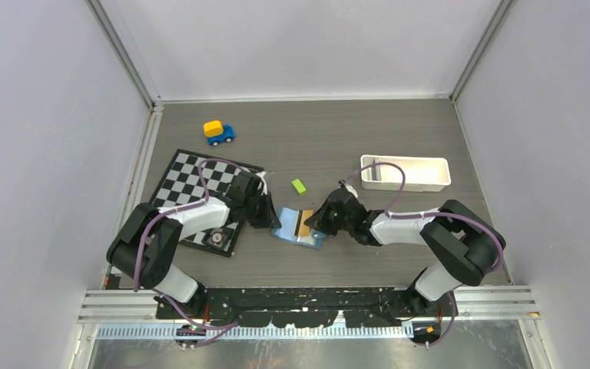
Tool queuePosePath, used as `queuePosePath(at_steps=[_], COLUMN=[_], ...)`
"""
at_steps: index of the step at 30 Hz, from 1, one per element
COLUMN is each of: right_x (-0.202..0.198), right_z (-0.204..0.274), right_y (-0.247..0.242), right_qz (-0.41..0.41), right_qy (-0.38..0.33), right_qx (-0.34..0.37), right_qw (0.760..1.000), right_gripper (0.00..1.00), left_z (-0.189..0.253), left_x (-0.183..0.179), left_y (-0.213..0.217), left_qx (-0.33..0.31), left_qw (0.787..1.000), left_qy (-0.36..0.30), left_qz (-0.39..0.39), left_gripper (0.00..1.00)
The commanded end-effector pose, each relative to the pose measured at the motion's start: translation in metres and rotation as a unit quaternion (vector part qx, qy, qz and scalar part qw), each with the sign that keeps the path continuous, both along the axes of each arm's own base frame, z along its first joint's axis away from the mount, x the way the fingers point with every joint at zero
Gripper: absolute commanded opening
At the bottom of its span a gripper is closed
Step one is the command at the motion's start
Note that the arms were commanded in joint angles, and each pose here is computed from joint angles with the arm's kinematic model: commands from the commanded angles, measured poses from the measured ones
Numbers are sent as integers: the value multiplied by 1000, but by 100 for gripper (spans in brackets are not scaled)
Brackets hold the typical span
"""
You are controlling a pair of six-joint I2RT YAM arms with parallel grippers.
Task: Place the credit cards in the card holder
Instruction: Insert the credit card into the card holder.
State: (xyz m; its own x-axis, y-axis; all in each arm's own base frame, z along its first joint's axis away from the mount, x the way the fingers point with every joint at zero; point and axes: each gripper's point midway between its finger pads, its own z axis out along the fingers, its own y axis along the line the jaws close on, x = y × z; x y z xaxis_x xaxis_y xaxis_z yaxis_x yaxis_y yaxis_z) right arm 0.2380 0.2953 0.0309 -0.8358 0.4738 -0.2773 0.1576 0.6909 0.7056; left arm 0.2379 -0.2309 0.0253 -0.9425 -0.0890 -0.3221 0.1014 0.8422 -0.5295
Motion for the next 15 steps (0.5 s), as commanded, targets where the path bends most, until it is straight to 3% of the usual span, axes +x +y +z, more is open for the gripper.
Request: queuePosePath(at_steps=[1,15], right_x=[-19,-30], right_z=[-34,-38], right_y=[-25,-18], right_qz=[-20,-15], right_qy=[57,82], right_qx=[-61,-40], right_qw=[996,996], right_gripper=[0,0], left_z=[-1,1], left_x=[-10,-11], left_y=[1,1], left_qx=[-2,-12], left_qw=[1000,1000], left_qy=[10,11], left_qz=[3,18], left_gripper=[8,8])
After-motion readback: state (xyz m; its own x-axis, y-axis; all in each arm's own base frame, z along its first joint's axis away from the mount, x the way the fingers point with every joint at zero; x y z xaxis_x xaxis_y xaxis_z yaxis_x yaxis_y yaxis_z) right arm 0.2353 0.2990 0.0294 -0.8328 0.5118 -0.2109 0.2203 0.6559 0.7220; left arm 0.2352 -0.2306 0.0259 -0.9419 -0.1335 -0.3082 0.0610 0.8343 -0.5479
